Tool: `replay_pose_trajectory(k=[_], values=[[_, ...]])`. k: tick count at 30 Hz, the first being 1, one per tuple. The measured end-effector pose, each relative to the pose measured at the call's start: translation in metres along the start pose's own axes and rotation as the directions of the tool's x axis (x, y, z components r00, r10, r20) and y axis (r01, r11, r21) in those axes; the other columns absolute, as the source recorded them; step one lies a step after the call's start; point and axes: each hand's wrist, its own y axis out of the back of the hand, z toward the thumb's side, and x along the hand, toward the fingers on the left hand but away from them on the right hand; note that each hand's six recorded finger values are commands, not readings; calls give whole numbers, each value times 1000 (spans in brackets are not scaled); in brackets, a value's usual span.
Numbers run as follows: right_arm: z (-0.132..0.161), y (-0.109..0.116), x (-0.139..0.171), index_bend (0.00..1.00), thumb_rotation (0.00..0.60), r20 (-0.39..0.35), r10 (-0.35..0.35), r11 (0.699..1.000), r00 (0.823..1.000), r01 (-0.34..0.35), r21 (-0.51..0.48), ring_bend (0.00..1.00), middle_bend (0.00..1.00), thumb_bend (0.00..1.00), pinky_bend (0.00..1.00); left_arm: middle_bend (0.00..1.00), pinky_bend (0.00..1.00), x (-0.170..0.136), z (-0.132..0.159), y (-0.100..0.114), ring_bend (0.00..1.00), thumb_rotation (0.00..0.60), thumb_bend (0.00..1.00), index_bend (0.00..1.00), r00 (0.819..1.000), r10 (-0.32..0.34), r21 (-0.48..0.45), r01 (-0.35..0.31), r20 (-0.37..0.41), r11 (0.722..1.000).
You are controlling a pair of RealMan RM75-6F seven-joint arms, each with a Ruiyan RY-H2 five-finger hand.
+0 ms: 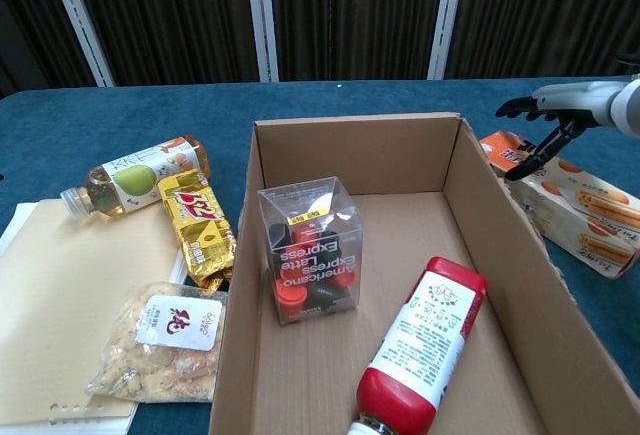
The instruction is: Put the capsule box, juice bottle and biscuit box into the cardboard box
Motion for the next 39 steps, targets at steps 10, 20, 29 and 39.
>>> replay_pose_trajectory(k=[10, 20, 29, 39], values=[[-6, -5, -4, 41, 600, -3, 15, 1000, 1000, -15, -6, 81, 13, 16, 317, 0, 0, 2, 2, -4, 0, 505, 0, 0, 1000, -12, 10, 12, 3, 1000], [-8, -5, -7, 525, 600, -5, -47, 998, 999, 47, 41, 631, 435, 214, 872, 0, 0, 2, 1, -3, 0, 502, 0, 0, 1000, -10, 14, 10, -3, 1000], [-10, -7, -6, 687, 600, 6, -46, 997, 999, 45, 70, 762, 565, 323, 1000, 0, 0, 0, -1, -1, 0, 504, 0, 0, 1000, -2, 9, 2, -3, 1000], [4, 19, 3, 727, 600, -25, -118, 989, 993, 120, 91, 776, 583, 324, 1000, 0, 0, -2, -1, 3, 0, 502, 0, 0, 1000, 9, 1, -9, 2, 1000]])
